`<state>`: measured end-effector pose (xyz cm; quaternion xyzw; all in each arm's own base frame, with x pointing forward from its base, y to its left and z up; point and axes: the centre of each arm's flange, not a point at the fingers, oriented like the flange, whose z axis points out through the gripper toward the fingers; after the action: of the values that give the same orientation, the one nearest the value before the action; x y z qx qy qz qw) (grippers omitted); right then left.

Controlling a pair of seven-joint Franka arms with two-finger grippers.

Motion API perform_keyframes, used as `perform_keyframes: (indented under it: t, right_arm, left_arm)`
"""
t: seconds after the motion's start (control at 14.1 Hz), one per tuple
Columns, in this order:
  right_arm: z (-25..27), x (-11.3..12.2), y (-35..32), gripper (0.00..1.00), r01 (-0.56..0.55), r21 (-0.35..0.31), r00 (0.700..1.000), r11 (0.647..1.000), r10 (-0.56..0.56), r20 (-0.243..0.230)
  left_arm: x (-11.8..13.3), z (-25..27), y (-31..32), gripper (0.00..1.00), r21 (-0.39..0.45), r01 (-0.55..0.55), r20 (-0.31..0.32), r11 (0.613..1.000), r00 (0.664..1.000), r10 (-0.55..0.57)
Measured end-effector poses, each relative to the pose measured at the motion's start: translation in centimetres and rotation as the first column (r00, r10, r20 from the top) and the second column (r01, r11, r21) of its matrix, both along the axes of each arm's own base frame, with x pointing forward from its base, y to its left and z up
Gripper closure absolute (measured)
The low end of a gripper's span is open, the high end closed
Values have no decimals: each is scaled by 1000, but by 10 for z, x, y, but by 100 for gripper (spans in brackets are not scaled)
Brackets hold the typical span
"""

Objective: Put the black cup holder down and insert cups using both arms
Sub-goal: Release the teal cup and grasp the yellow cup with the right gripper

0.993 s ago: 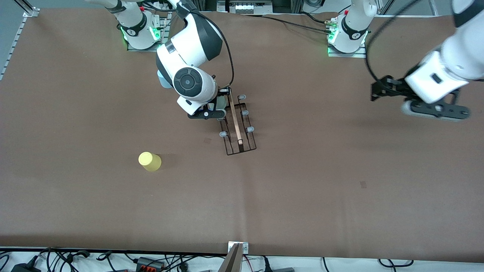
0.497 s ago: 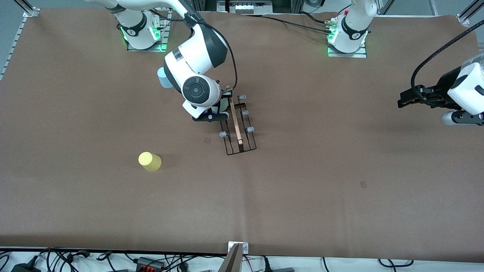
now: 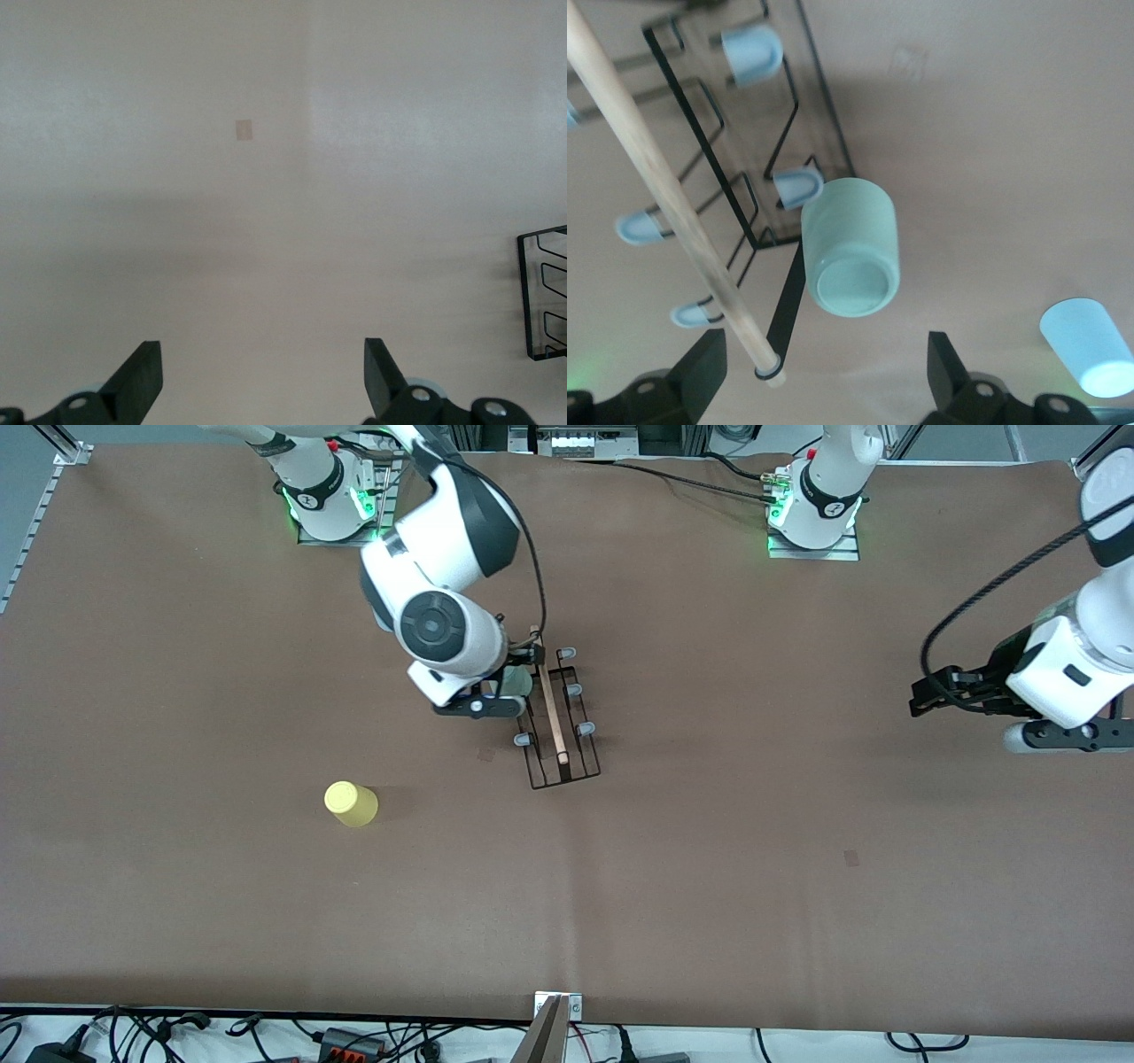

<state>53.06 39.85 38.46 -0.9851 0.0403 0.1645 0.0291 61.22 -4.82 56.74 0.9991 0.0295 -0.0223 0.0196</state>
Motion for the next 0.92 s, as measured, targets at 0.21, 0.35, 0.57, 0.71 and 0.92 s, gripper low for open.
perform_keyframes:
  t: [0.21, 0.35, 0.57, 0.71, 0.92]
  right_arm:
    - [16, 53, -76, 0, 129, -68, 988, 989, -123, 90]
    - [8, 88, -129, 0, 203, -107, 968, 973, -183, 172]
    - [-30, 127, -179, 0, 243, -111, 946, 964, -210, 245]
    - [-56, 147, -209, 0, 242, -120, 935, 963, -198, 295]
    - [-84, 166, -257, 0, 194, -134, 936, 972, -143, 323]
  left_arm:
    - [-2, 9, 22, 0, 4, -48, 18, 999, 999, 48]
    - [-8, 13, 39, 0, 8, -74, -6, 997, 997, 74]
    - [-15, 33, 49, 0, 9, -91, 3, 996, 996, 91]
    - [-27, 45, 48, 0, 7, -87, -5, 996, 996, 87]
    - [-35, 45, 49, 0, 4, -87, -12, 996, 996, 87]
